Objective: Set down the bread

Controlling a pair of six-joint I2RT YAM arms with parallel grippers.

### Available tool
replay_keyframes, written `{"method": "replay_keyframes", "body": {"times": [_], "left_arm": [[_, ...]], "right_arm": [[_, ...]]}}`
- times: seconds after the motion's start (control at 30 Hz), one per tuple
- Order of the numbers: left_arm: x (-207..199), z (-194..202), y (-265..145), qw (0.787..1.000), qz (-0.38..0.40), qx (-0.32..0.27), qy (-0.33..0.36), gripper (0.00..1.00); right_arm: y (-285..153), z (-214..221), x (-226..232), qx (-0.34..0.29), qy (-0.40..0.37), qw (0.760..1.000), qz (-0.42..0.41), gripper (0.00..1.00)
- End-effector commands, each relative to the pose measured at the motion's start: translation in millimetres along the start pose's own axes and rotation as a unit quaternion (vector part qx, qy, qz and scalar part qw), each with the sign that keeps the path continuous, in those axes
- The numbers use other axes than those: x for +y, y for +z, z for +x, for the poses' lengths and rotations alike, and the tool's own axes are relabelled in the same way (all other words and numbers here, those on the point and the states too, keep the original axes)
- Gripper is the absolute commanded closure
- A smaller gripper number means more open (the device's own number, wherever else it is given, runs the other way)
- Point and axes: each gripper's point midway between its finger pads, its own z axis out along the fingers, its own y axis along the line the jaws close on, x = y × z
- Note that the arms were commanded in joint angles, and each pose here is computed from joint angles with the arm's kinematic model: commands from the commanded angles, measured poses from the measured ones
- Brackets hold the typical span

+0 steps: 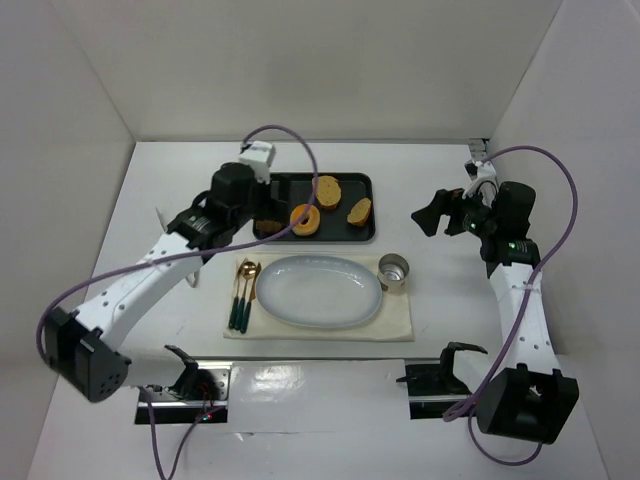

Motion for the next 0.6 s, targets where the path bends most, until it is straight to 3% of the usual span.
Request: {"method": "replay_keyframes", "body": {"times": [0.0,0.23,0.33,0.57], "left_arm": [[54.6,39.6,-14.2,0.994,-0.081,0.025,-0.073,0.0],[140.1,114.8,-46.6,0.967,-0.199,0.065,-0.149,0.0],[152.3,127.6,-46.9,0.962,-0.218,0.085,-0.144,0.0],[195.1,167.0,-38.8,0.932,-0.296,0.154,-0.141,0.0]], "right_arm": [[-5.5,-32.7,0.1,-0.041,-0.01,0.999,0.021,0.0],[-7.9,-24.1,14.6,-0.045,-0.063,0.997,-0.023,0.0],[-6.6,-14.1,17.0,-0.028,-0.091,0.995,-0.043,0.0],[0.5,-3.0,13.1,0.006,-0.072,0.996,-0.055,0.0]]}}
